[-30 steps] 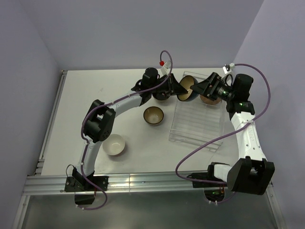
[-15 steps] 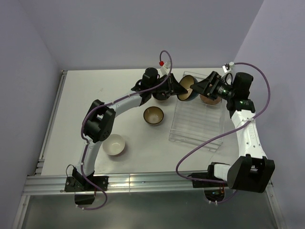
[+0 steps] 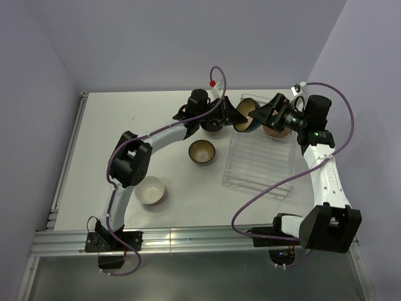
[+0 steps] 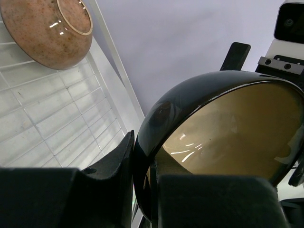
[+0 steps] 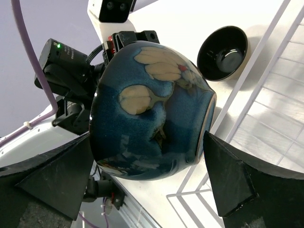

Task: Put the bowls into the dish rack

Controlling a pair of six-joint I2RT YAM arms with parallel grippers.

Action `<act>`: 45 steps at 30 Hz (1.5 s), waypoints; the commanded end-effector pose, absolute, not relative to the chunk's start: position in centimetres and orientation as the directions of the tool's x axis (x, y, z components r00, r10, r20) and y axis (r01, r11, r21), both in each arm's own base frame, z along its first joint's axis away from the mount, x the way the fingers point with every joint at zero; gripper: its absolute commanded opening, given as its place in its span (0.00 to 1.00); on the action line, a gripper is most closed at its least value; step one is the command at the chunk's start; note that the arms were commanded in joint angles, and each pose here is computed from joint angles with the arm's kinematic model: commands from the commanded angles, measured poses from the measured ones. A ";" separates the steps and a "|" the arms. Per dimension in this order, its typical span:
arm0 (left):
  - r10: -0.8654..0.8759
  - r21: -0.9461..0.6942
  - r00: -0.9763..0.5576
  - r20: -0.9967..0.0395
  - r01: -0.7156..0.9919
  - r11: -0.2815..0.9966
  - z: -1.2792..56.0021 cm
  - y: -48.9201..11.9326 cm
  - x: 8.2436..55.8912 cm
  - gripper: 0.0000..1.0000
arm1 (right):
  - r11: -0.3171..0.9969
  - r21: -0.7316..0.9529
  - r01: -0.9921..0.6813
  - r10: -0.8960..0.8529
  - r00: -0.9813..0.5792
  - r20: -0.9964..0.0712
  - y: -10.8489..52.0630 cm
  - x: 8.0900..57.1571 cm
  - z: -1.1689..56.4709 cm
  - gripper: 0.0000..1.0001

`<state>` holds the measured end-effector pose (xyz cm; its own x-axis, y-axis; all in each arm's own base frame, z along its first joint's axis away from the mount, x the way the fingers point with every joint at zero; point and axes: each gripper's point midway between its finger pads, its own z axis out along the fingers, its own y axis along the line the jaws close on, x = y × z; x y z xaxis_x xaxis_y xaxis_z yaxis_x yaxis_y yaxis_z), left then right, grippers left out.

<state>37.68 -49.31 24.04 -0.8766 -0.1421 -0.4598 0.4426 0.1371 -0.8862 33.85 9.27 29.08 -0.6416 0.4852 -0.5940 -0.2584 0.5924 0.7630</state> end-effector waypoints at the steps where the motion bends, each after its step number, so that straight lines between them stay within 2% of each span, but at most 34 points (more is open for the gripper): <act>1: -0.181 -0.844 -0.830 -0.528 0.536 0.007 29.8 -49.6 36.6 0.00 | 0.588 0.755 -0.290 0.473 -0.634 -0.612 9.8 33.6 30.0 1.00; 8: -0.182 -0.843 -0.828 -0.530 0.538 0.006 29.9 -49.7 36.7 0.00 | 0.586 0.751 -0.305 0.473 -0.623 -0.623 9.9 33.7 30.3 1.00; 10: -0.179 -0.846 -0.832 -0.526 0.533 0.010 29.6 -49.7 36.6 0.00 | 0.581 0.753 -0.309 0.471 -0.627 -0.621 10.0 33.7 30.2 0.95; 13: -0.179 -0.849 -0.834 -0.521 0.528 0.011 29.5 -49.7 36.7 0.00 | 0.581 0.755 -0.304 0.471 -0.631 -0.617 10.0 33.8 29.9 0.80; 14: -0.180 -0.848 -0.833 -0.523 0.530 0.011 29.6 -49.7 36.6 0.00 | 0.584 0.754 -0.302 0.469 -0.633 -0.616 10.0 33.7 29.7 0.68; 16: -0.178 -0.846 -0.831 -0.526 0.533 0.015 29.5 -49.7 36.6 0.02 | 0.593 0.747 -0.301 0.468 -0.625 -0.624 9.8 33.9 29.9 0.59; 19: -0.173 -0.847 -0.832 -0.527 0.531 0.027 29.3 -49.7 36.7 0.11 | 0.602 0.739 -0.302 0.465 -0.619 -0.632 9.8 34.0 30.0 0.33; 20: -0.172 -0.845 -0.830 -0.530 0.533 0.033 29.2 -49.7 36.6 0.19 | 0.605 0.736 -0.304 0.463 -0.618 -0.636 9.7 33.9 30.0 0.13; 21: -0.173 -0.844 -0.829 -0.532 0.535 0.037 29.1 -49.6 36.7 0.23 | 0.610 0.731 -0.305 0.463 -0.612 -0.641 9.6 34.0 30.2 0.05; 22: -0.171 -0.846 -0.830 -0.531 0.532 0.041 28.8 -49.7 36.7 0.31 | 0.611 0.729 -0.308 0.462 -0.610 -0.644 9.6 34.0 30.3 0.00; 25: -0.171 -0.849 -0.833 -0.527 0.526 0.050 28.3 -49.5 37.0 0.38 | 0.612 0.729 -0.306 0.467 -0.604 -0.645 9.5 34.0 30.6 0.00; 33: -0.182 -0.851 -0.832 -0.524 0.518 0.082 27.6 -48.9 37.7 0.48 | 0.628 0.727 -0.276 0.501 -0.571 -0.650 8.2 34.4 31.6 0.00; 37: -0.193 -0.848 -0.825 -0.531 0.517 0.121 27.5 -47.8 38.4 0.60 | 0.667 0.705 -0.241 0.508 -0.544 -0.667 6.6 34.6 31.7 0.00; 39: -0.191 -0.843 -0.821 -0.538 0.520 0.138 27.1 -47.3 38.6 0.62 | 0.690 0.694 -0.204 0.516 -0.534 -0.670 5.7 34.7 31.5 0.00; 40: -0.202 -0.842 -0.818 -0.539 0.517 0.153 27.3 -46.8 39.0 0.72 | 0.702 0.684 -0.200 0.508 -0.532 -0.677 5.4 34.7 31.4 0.00; 43: -0.216 -0.833 -0.805 -0.552 0.522 0.182 27.2 -45.6 39.6 0.85 | 0.727 0.672 -0.142 0.512 -0.539 -0.668 4.5 34.6 30.6 0.00; 45: -0.231 -0.823 -0.791 -0.567 0.534 0.193 28.0 -44.7 40.0 0.90 | 0.753 0.647 -0.121 0.502 -0.529 -0.684 3.8 34.6 30.3 0.00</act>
